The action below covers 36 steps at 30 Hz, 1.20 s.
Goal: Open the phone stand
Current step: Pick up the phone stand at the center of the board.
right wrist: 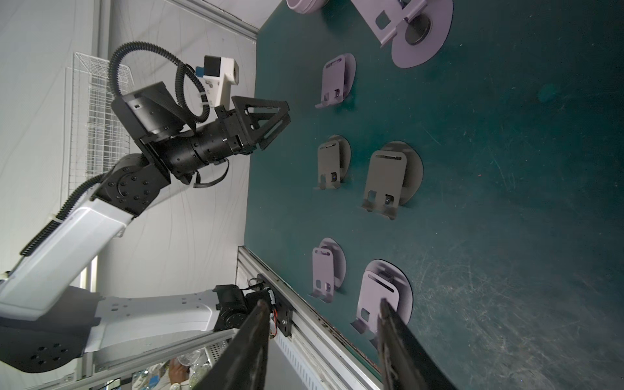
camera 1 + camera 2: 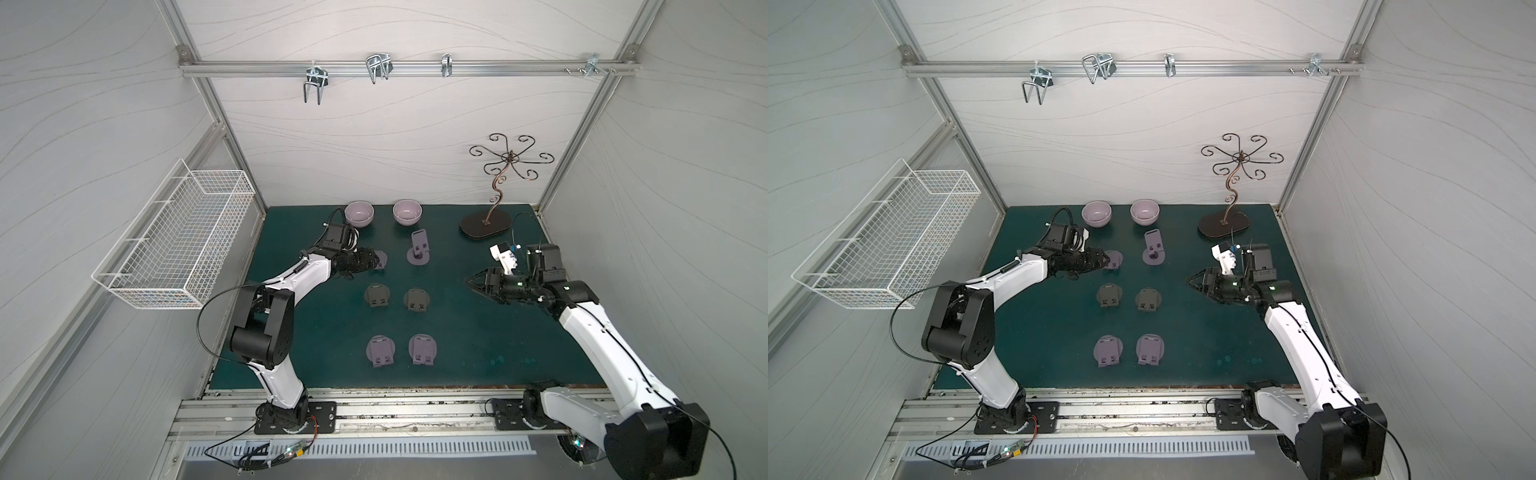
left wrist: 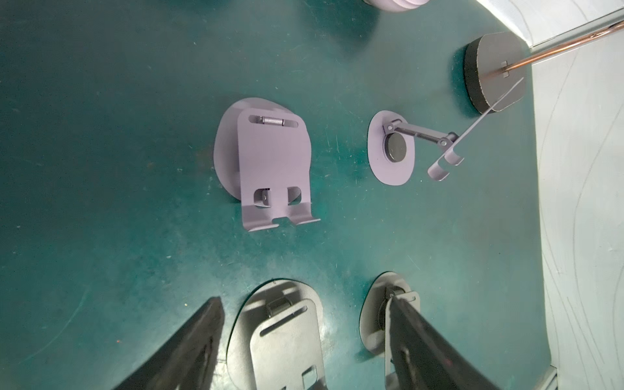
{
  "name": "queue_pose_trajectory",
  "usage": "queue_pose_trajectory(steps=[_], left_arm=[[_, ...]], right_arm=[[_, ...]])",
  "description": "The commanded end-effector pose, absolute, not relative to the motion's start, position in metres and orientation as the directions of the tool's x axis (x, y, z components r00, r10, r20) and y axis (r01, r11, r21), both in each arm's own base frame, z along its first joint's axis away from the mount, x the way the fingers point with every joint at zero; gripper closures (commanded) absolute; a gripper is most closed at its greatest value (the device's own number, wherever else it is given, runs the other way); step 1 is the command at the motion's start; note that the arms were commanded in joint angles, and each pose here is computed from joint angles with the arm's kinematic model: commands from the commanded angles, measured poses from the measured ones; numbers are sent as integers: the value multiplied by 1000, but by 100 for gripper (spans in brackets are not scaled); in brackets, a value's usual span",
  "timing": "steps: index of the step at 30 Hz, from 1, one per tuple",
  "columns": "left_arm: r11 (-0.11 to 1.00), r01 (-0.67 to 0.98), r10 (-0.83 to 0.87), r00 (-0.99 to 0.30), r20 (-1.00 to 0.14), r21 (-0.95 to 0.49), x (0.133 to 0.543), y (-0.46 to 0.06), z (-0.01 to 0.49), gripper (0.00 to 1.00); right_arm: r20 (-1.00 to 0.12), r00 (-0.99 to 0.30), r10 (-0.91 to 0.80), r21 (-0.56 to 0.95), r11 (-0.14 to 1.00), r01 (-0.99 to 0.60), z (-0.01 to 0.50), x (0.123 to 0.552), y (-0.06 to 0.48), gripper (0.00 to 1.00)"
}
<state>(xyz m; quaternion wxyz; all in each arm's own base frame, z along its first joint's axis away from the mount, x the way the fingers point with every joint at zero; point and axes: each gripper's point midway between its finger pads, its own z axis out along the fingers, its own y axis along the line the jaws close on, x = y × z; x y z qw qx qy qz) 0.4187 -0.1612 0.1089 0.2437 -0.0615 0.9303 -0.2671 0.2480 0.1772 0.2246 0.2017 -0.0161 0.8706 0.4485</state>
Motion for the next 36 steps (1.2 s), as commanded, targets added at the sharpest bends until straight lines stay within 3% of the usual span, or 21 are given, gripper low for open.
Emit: queue_pose_trajectory(steps=[1,6,10,16,19,36], left_arm=[[810,75,-259,-844,-469,-582,424,-163,136,22],[819,77,-259,-835,-485,-569,419,-156,128,25],[772,68,-337,-801,-496,-633,438,-147,131,26],[784,112,-277,-816,-507,-610,462,-149,110,28],[752,137,-282,-818,-502,-645,471,-154,103,34],[712,180,-255,-835,-488,-679,506,-169,75,34]], right_arm=[[-394,-909,135,740,633,-227,225,249,178,48],[-356,-927,115,758,616,-215,221,247,190,48],[-360,-929,81,749,619,-236,219,241,203,48],[-343,-939,5,734,625,-265,221,230,221,48],[-335,-942,-5,734,625,-264,220,226,221,48],[-284,-958,-42,711,661,-240,202,231,229,49]])
